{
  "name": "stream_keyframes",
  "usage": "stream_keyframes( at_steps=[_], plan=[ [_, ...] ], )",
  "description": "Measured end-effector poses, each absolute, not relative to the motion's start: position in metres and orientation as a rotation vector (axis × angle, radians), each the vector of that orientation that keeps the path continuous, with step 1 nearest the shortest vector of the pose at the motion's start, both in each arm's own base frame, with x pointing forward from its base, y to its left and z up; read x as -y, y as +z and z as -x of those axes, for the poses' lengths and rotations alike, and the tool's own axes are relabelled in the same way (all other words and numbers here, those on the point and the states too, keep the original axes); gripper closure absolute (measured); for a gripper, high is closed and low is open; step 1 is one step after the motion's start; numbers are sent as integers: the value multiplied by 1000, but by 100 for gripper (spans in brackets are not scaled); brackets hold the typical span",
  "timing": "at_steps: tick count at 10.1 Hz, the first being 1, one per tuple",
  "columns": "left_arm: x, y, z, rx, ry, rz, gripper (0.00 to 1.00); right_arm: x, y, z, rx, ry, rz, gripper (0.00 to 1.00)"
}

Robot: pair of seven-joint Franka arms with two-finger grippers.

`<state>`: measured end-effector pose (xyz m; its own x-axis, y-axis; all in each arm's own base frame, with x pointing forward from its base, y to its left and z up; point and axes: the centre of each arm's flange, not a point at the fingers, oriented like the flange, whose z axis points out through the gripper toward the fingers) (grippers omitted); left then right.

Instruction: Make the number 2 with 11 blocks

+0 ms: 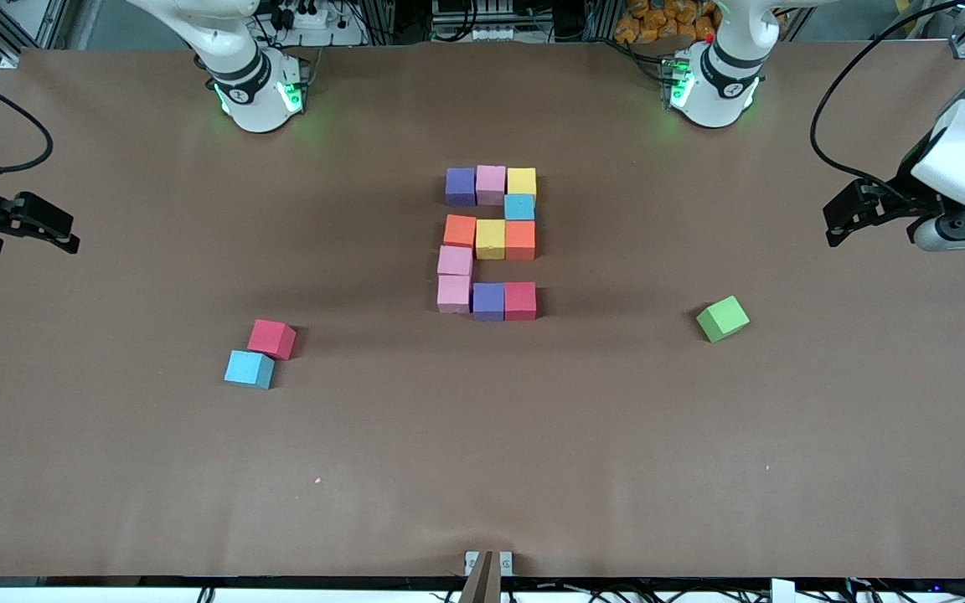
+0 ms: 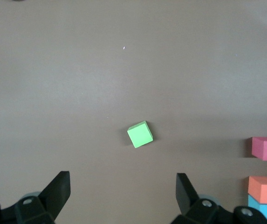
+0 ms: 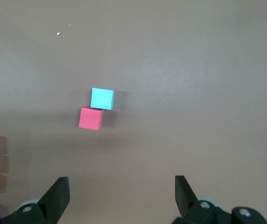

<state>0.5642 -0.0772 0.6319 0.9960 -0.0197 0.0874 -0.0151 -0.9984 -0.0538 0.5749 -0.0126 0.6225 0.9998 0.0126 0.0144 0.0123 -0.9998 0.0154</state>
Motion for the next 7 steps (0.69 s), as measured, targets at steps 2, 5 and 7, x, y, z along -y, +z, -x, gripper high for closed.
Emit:
stream_keyframes(
  at_steps=[2,5,7],
  plan=[
    [72,631,-564,-62,-126,3089,0,13,622,-575,-19,23,-3126,0],
    [75,630,-561,-91,-79,3125,0,13,622,-575,-19,23,-3126,0],
    [69,629,-560,-93,-61,3156,0,13,623,-576,-19,31,-3126,0]
  ],
)
